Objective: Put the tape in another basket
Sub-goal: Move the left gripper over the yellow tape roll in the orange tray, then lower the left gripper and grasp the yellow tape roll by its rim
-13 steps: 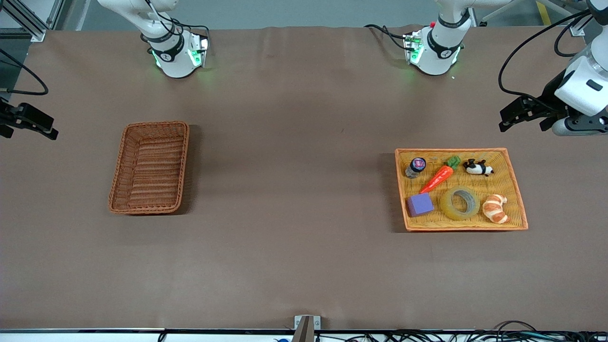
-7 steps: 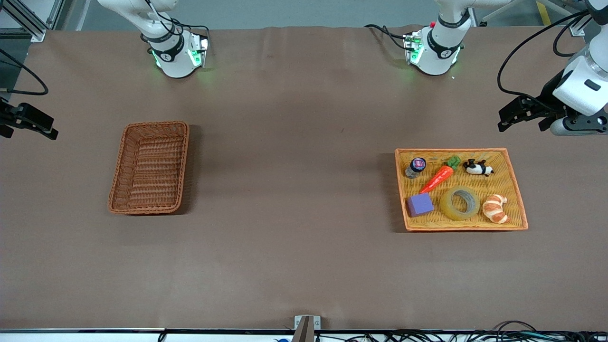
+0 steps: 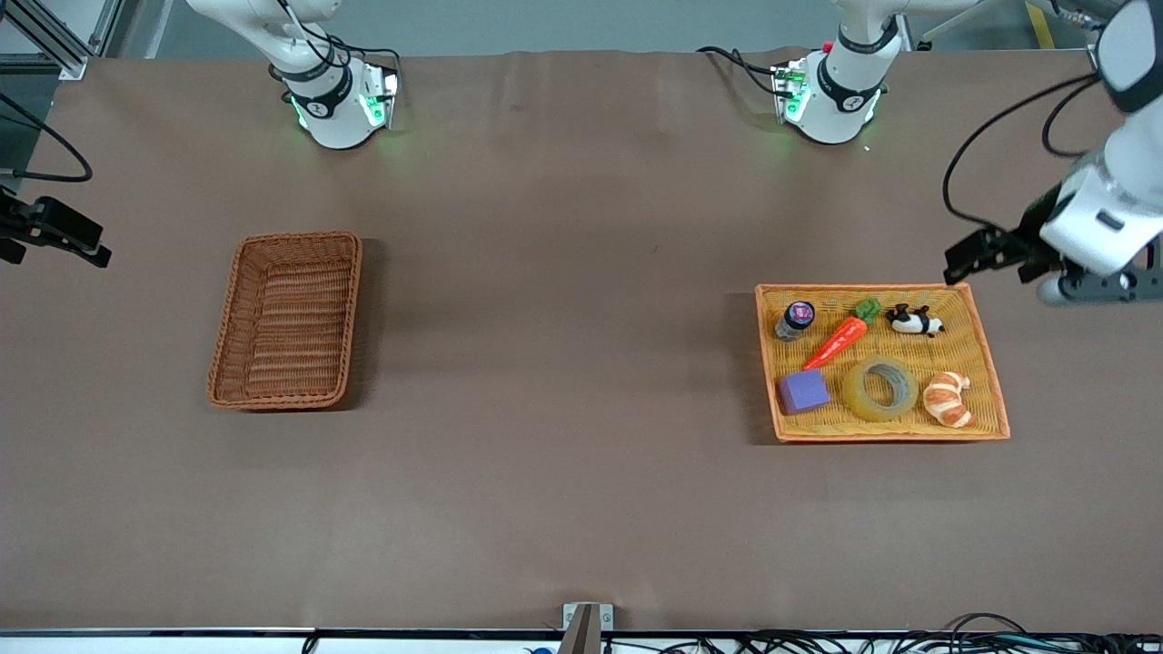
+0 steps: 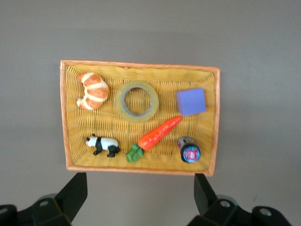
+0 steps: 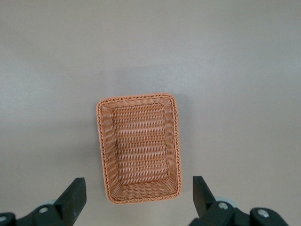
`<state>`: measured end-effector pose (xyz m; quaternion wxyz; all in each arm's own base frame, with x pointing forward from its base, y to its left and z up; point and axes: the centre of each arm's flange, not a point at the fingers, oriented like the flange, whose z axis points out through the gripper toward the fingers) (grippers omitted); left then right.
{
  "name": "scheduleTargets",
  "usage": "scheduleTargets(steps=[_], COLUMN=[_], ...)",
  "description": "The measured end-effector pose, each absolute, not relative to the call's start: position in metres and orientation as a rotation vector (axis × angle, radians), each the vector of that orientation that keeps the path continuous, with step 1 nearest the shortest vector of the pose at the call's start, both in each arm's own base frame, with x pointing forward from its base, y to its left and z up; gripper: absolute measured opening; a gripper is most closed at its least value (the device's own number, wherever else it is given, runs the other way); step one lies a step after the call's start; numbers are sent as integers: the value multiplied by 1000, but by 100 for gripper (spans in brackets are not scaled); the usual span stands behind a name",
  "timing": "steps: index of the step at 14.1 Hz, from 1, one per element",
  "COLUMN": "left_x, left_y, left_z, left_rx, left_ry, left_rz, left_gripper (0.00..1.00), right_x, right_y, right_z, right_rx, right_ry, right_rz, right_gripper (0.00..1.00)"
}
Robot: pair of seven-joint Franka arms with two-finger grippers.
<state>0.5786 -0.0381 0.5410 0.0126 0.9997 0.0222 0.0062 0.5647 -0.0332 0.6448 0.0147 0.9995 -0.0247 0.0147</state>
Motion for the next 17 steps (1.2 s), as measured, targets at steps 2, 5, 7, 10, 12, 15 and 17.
scheduleTargets(steps=[2, 5, 7, 10, 12, 15, 17], left_x=[599, 617, 626, 635, 636, 635, 636], left_y=[-25, -12, -3, 6, 9, 12, 12], left_z=[509, 450, 407, 349, 315, 273, 253], left_rx=[3118, 3129, 3139, 3148, 3154, 3159, 3162], left_ry=[104, 81, 33, -11, -12, -7, -10], left_rz=[42, 16, -37, -99, -107, -126, -135], left_gripper=[100, 100, 100, 100, 100, 100, 99], right_x=[565, 565, 565, 565, 565, 565, 565], right_y=[-33, -33, -33, -33, -34, -34, -34], right_z=[645, 645, 645, 645, 645, 645, 645], right_rx=[3111, 3111, 3111, 3111, 3111, 3111, 3111], right_ry=[-77, -77, -78, -78, -78, -79, -80], right_rz=[46, 46, 45, 45, 45, 45, 45], right_gripper=[100, 100, 100, 100, 100, 100, 100])
